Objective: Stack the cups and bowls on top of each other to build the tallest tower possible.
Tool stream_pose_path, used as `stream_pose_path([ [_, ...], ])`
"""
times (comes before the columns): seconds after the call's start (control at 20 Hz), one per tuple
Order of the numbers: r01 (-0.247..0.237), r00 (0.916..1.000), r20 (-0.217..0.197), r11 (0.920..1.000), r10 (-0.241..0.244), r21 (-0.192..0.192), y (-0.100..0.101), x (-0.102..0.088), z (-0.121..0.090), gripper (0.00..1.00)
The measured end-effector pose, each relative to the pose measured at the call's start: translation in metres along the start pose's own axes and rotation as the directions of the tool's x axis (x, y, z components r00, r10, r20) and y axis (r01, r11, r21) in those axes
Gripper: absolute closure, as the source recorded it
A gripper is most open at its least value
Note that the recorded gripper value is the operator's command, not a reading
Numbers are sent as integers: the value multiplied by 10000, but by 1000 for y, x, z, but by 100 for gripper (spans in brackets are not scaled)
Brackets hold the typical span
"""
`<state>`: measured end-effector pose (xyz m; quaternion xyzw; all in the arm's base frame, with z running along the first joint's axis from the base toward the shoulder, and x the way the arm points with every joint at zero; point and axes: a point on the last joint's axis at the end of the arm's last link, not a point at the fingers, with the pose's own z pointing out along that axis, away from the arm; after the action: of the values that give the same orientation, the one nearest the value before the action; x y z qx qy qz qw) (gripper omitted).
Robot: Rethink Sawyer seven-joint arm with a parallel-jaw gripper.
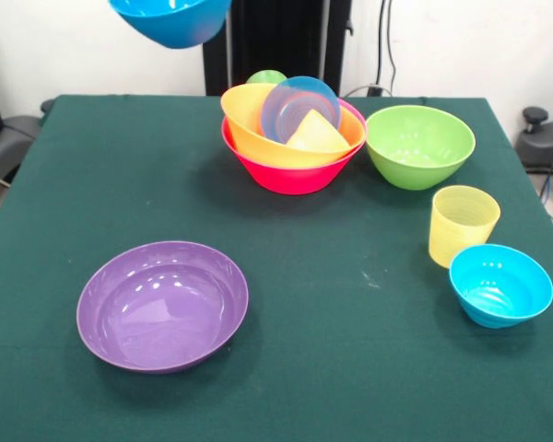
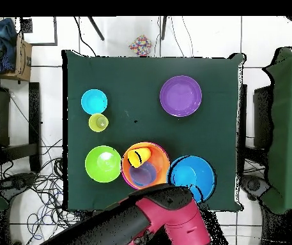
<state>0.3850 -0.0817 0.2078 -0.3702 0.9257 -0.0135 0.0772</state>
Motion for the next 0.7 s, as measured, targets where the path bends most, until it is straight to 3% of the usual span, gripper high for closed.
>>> stream_pose_path([
  [0.4,-200,9994,276,9998,201,-56,28,-23,5,100],
  [0.7,-315,9992,221,9993,319,-191,50,-29,5,100],
])
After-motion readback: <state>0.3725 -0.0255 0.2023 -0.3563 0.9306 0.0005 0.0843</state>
